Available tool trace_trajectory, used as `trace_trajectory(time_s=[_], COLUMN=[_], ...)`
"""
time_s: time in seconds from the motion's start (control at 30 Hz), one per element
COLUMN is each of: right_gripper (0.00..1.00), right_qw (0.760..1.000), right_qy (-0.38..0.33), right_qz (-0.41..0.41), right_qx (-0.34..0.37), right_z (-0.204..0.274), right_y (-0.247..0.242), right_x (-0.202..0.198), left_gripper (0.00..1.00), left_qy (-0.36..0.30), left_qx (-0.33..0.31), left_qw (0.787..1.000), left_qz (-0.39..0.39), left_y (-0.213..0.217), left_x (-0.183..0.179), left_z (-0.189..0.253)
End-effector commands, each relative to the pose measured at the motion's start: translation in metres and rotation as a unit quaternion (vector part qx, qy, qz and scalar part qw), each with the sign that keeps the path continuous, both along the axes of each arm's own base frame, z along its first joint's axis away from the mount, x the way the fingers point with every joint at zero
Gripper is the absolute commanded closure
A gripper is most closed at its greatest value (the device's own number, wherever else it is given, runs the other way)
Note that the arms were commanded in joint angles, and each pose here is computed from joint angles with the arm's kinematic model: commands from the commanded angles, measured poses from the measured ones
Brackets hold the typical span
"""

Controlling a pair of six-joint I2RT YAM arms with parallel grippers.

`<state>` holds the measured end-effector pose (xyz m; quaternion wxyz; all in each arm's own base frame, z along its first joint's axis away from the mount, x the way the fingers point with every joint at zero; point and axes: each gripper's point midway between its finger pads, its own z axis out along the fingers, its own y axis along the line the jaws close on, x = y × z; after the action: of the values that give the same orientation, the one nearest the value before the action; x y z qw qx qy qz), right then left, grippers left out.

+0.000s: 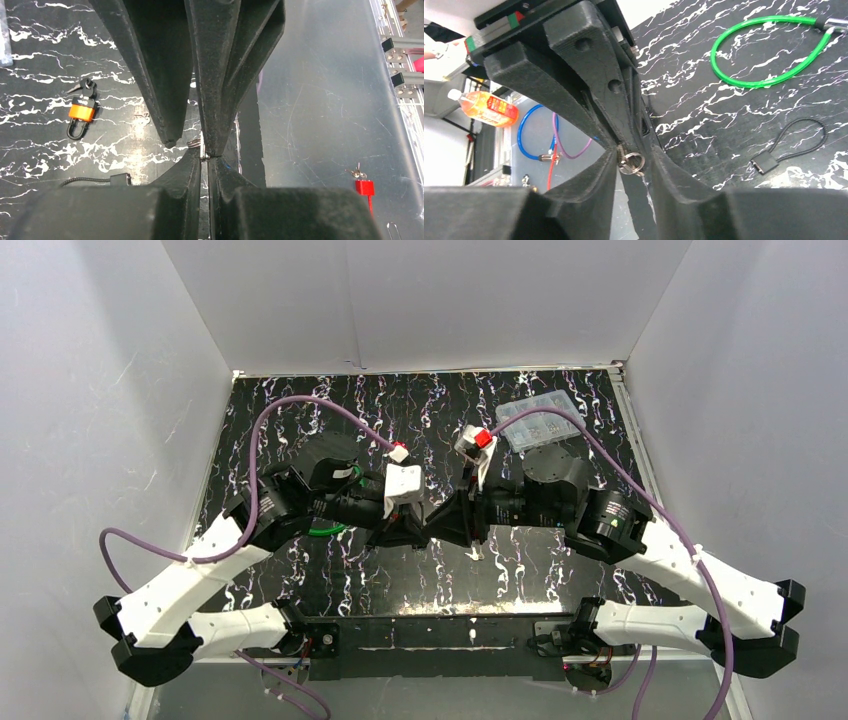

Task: Unlock with the key
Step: Pick up the key from the center of the board.

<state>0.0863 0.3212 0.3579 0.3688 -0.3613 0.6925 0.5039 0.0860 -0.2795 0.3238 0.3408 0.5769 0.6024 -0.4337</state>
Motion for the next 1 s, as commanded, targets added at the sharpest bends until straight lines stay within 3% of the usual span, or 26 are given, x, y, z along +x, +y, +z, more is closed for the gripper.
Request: trace_trajectory(time_s=[0.0,0.07,0.1,0.33,0.47,0.67,0.83,0.97], right_gripper=[0.78,0.96,0.99,0.99,0.99,0.99,0.99,0.99], right_qw=[0.999,1.000,1.000,0.997,0.993,0.988,0.983,0.981], right_qy=[-0.024,-0.019,-0.016,-0.022,-0.023,-0.015,-0.015,-0.022], right_qz=[-0.005,-0.008,-0.011,-0.053,-0.069,-0.080,-0.076,-0.070], right_qx=[0.023,0.021,0.019,0.053,0.098,0.133,0.166,0.180], right_z=[0.017,0.015,0.014,0.018,0.028,0.033,0.043,0.051], right_y=[0.004,0.003,0.003,-0.016,-0.030,-0.035,-0.036,-0.036], right_x=[0.005,0.005,0.005,0.009,0.006,0.005,0.003,0.001], left_gripper=[1.00,1.00,1.00,0.99,0.81,0.75,0.56,0.55], left_qy=[-0.002,-0.004,-0.007,-0.017,-0.008,-0.007,-0.007,-0.024], left_qx=[-0.016,-0.014,-0.014,-0.015,-0.021,-0.019,-0.018,-0.036], left_qw=[0.999,0.999,0.999,1.000,0.999,0.999,1.000,0.999], left_qz=[-0.029,-0.030,-0.029,-0.021,-0.032,-0.031,-0.017,0.019], left_y=[0.000,0.000,0.000,0.002,0.003,0.004,0.003,0.001], left_x=[-0.011,-0.010,-0.009,-0.007,-0.013,-0.014,-0.009,0.003], left_z=[0.015,0.015,0.016,0.020,0.022,0.018,0.013,0.015])
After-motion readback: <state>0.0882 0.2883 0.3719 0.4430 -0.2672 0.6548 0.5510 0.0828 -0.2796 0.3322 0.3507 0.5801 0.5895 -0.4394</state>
